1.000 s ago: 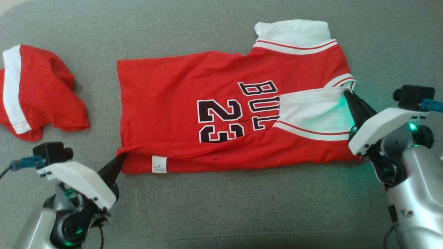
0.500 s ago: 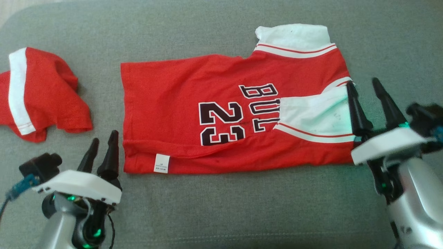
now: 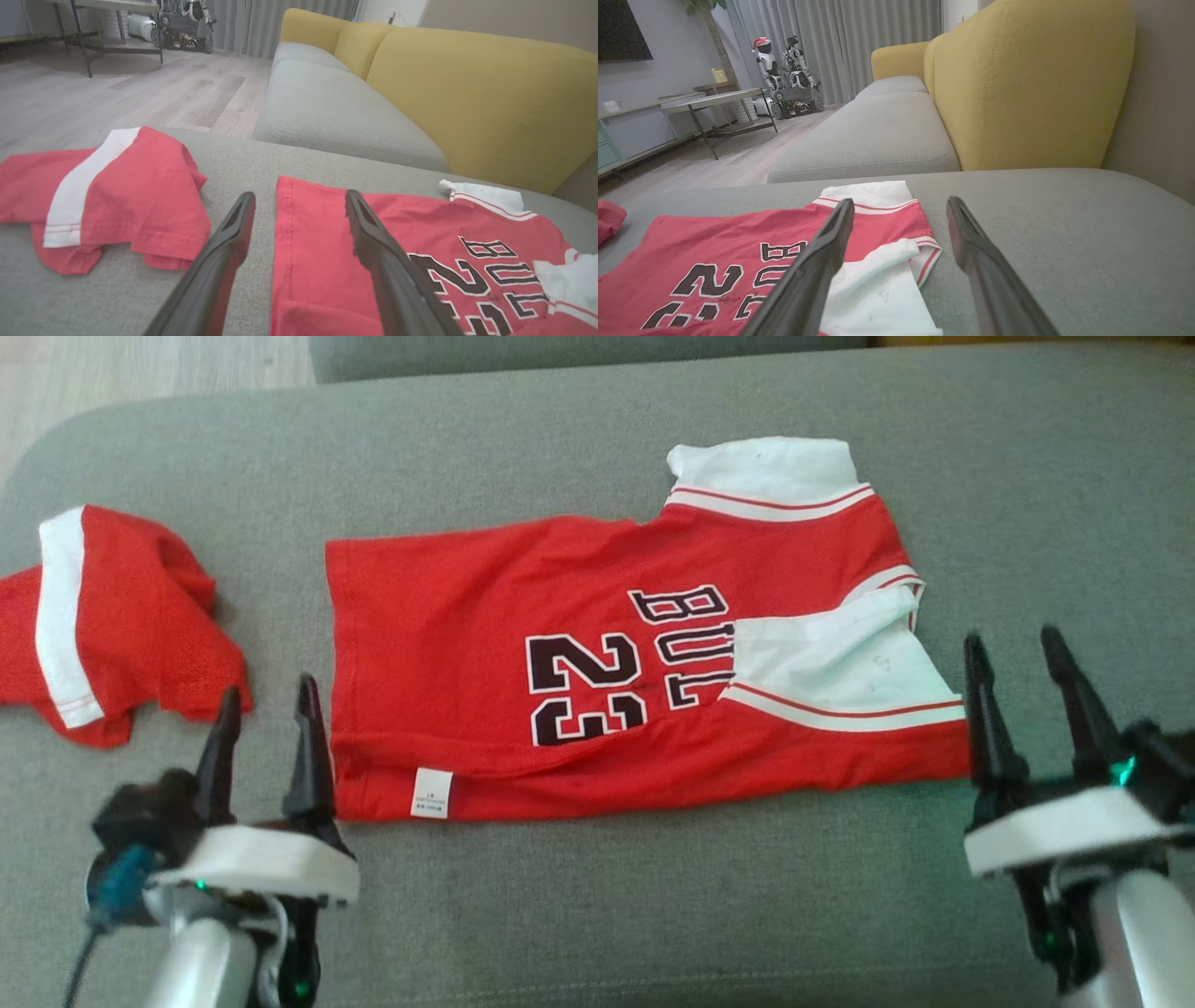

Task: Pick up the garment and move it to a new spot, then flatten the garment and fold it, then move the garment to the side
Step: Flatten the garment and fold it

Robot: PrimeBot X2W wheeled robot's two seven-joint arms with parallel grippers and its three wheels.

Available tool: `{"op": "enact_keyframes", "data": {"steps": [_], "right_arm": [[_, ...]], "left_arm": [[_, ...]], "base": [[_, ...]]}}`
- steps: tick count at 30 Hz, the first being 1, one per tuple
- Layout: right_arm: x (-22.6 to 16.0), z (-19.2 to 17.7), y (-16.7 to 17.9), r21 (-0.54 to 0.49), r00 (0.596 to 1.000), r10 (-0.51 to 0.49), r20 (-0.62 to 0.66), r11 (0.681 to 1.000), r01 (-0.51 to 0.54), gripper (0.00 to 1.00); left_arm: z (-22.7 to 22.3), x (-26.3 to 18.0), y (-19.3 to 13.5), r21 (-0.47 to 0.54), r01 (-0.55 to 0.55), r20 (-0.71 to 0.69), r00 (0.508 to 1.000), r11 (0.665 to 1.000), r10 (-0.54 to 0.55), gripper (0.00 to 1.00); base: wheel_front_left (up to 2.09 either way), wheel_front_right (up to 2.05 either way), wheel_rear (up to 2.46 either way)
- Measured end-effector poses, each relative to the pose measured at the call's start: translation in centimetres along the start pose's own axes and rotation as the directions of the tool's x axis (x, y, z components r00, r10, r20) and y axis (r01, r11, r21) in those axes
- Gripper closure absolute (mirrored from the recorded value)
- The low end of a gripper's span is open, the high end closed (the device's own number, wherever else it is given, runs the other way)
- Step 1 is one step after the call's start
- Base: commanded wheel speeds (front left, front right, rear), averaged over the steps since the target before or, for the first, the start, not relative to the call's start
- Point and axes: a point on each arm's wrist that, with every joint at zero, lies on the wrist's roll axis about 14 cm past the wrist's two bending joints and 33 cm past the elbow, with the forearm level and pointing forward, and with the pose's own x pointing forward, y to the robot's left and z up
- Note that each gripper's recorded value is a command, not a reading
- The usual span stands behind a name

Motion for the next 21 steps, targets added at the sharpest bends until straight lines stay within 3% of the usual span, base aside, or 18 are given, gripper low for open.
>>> {"op": "enact_keyframes", "data": {"steps": [10, 21], "right_arm": [[-3.5, -0.8, 0.3, 0.011, 0.998, -0.035, -0.049, 0.999, 0.036, 0.0], [-4.4, -0.9, 0.8, 0.021, 0.997, -0.035, -0.07, 0.999, 0.037, 0.0]], "left_arm": [[-2.2, -3.0, -1.2, 0.074, 0.039, -0.066, 0.997, 0.996, -0.034, 0.0], [-2.6, -3.7, -1.1, 0.087, 0.037, -0.087, 0.996, 0.995, -0.029, 0.0]], "base": [[0.0, 0.0, 0.0], [0.0, 0.0, 0.0]]}}
